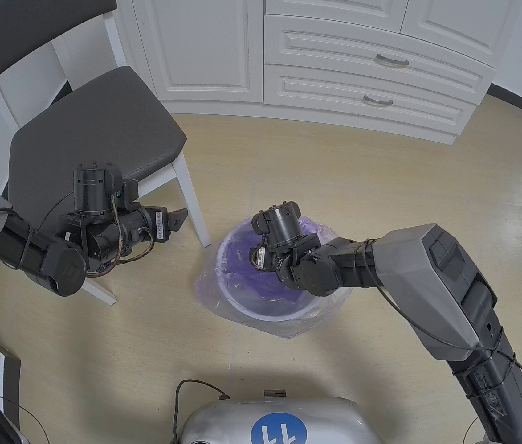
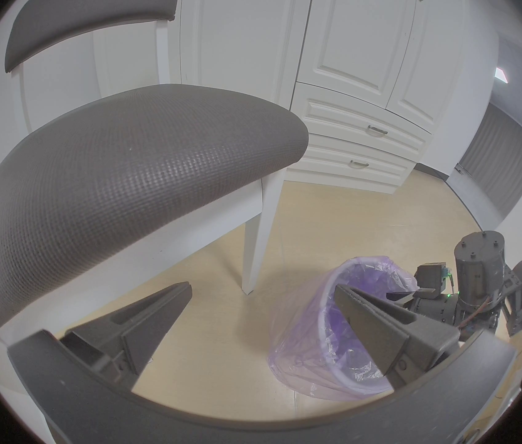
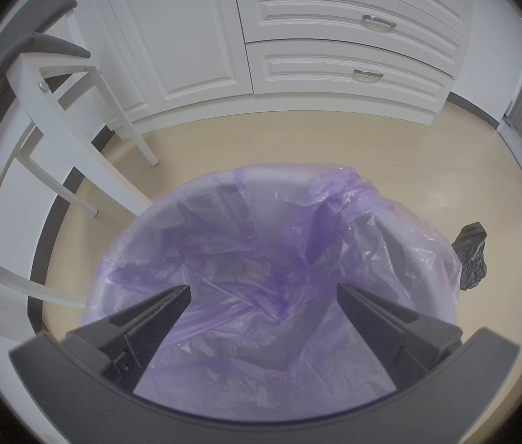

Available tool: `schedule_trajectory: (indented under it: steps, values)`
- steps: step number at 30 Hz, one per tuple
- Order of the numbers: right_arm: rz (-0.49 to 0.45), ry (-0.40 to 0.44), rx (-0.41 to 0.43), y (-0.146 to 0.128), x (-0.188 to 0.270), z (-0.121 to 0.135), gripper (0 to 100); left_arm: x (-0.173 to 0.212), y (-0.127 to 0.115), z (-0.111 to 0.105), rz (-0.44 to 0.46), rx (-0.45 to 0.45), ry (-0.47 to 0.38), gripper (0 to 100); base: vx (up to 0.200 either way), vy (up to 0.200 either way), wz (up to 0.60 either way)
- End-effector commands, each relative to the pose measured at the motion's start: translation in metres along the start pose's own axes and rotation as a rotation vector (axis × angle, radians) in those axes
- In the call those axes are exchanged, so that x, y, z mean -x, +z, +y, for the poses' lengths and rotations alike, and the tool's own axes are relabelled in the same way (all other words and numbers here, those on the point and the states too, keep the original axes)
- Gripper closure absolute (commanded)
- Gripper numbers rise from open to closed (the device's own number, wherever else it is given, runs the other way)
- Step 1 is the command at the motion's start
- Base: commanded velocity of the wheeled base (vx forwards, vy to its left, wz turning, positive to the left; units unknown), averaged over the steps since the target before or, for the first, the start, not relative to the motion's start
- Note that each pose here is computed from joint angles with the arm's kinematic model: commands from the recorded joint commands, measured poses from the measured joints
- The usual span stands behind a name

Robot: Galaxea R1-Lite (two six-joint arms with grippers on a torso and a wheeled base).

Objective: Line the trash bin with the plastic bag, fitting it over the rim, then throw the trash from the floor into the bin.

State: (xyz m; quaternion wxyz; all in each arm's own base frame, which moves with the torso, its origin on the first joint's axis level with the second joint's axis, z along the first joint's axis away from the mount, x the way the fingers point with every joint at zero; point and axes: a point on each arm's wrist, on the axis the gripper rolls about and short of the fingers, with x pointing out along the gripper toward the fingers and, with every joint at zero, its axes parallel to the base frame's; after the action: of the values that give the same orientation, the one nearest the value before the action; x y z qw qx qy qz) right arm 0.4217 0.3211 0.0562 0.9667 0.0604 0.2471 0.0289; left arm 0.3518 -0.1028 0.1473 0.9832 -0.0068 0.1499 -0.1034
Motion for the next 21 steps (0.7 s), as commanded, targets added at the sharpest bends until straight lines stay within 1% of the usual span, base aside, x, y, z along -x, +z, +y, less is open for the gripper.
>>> schedule_trajectory:
  steps: [1,6,8,9,11,15,18,21]
  values:
    - [0.042,0.009,0.041,-0.018,0.006,0.010,0,0.000,-0.002,0.000,0.005,0.000,0.001,0,0.000,0.000,0.00]
    - [0.079,0.033,0.085,-0.033,0.025,0.023,0,0.000,-0.002,0.000,0.005,0.000,0.001,0,0.000,0.000,0.00]
    - [0.080,0.035,0.088,-0.034,0.026,0.023,0,0.000,-0.002,0.000,0.005,0.000,0.001,0,0.000,0.000,0.00]
    - [0.118,0.030,0.131,-0.053,0.036,0.027,0,0.000,-0.001,0.000,0.004,0.000,0.001,0,0.000,0.000,0.00]
    - [0.136,0.016,0.155,-0.063,0.040,0.027,0,0.000,-0.001,0.000,0.004,0.000,0.001,0,0.000,0.000,0.00]
    - [0.143,0.005,0.167,-0.071,0.045,0.029,0,0.000,-0.002,0.000,0.005,-0.002,0.001,0,0.000,0.000,0.00]
    - [0.137,-0.026,0.176,-0.076,0.049,0.029,0,0.001,-0.001,0.000,0.002,-0.002,0.001,0,0.000,0.000,0.00]
    - [0.141,-0.029,0.180,-0.080,0.054,0.029,0,0.001,-0.001,0.000,0.002,-0.002,0.001,0,0.000,0.000,0.00]
